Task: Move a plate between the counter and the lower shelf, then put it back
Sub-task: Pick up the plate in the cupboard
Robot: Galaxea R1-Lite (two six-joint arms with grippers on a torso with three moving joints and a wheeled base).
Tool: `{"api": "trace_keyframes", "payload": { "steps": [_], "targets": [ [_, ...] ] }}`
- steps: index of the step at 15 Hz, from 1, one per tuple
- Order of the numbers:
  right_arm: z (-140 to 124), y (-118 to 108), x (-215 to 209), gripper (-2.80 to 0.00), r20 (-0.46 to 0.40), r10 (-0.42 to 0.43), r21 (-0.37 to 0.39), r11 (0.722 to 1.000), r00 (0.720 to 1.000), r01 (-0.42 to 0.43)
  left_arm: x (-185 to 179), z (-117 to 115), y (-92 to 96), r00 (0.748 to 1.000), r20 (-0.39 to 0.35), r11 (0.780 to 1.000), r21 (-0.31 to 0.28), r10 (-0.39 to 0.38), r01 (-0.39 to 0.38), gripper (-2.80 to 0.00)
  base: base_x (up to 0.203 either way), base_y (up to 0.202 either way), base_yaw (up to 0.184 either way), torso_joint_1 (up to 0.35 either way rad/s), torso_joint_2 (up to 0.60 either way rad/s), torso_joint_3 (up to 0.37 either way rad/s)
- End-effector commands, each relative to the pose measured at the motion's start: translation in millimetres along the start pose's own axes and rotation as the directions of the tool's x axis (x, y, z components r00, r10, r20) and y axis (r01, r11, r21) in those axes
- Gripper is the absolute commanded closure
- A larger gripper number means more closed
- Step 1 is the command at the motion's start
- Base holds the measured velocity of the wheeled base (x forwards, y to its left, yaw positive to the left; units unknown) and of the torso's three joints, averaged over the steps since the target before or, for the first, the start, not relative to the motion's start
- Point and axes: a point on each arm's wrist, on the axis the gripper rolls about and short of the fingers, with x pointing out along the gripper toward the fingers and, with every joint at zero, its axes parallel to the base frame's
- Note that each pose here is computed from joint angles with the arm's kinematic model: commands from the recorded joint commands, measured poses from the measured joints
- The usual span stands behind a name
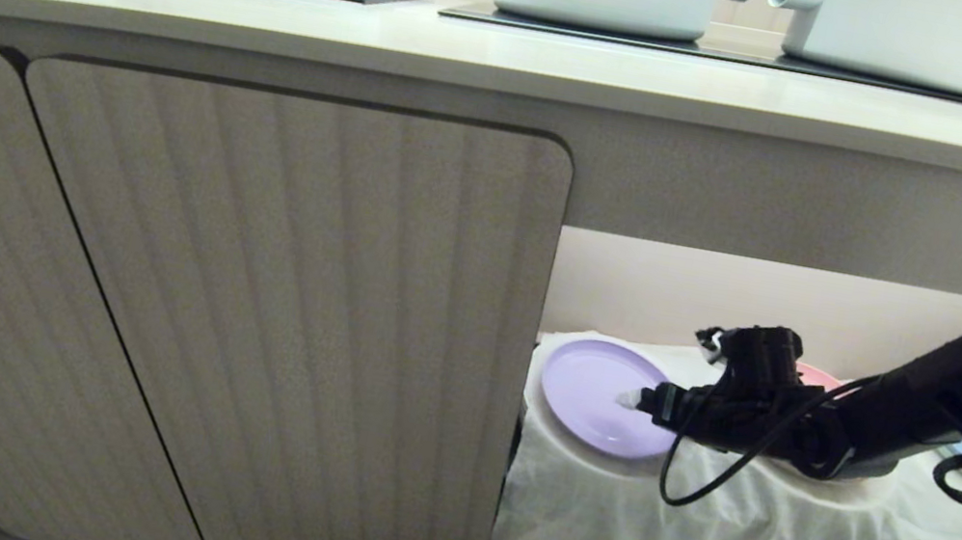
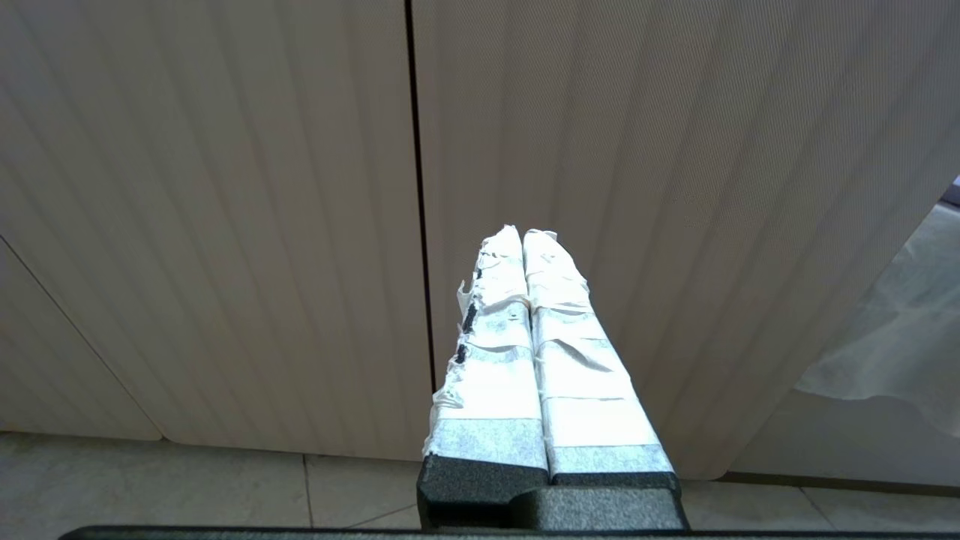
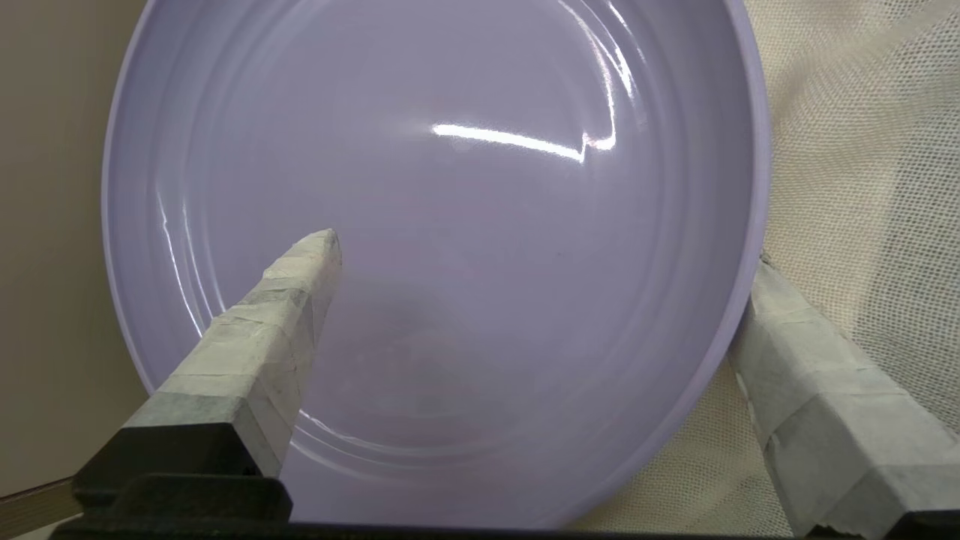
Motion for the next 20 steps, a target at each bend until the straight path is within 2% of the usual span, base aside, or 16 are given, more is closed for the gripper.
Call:
{"api": "trace_keyframes", "payload": {
  "steps": [1, 20],
  "targets": [
    [-1.3, -0.9, 1.4, -2.80, -0.005, -0.002, 0.004, 1.000, 1.000, 0.002, 0.1, 0.0, 0.0, 1.000, 0.000, 1.000, -0.001, 0.000, 0.000, 0.00, 0.000, 0.000, 0.000, 0.000, 0.00, 0.000],
    [-5.7, -5.5, 6.6, -2.80, -0.007, -0.064, 0.002, 0.998, 0.998, 0.064, 0.1, 0.0, 0.0, 1.000, 0.000, 1.000, -0.001, 0.002, -0.002, 0.00, 0.000, 0.000, 0.000, 0.000, 0.00, 0.000]
  ]
}}
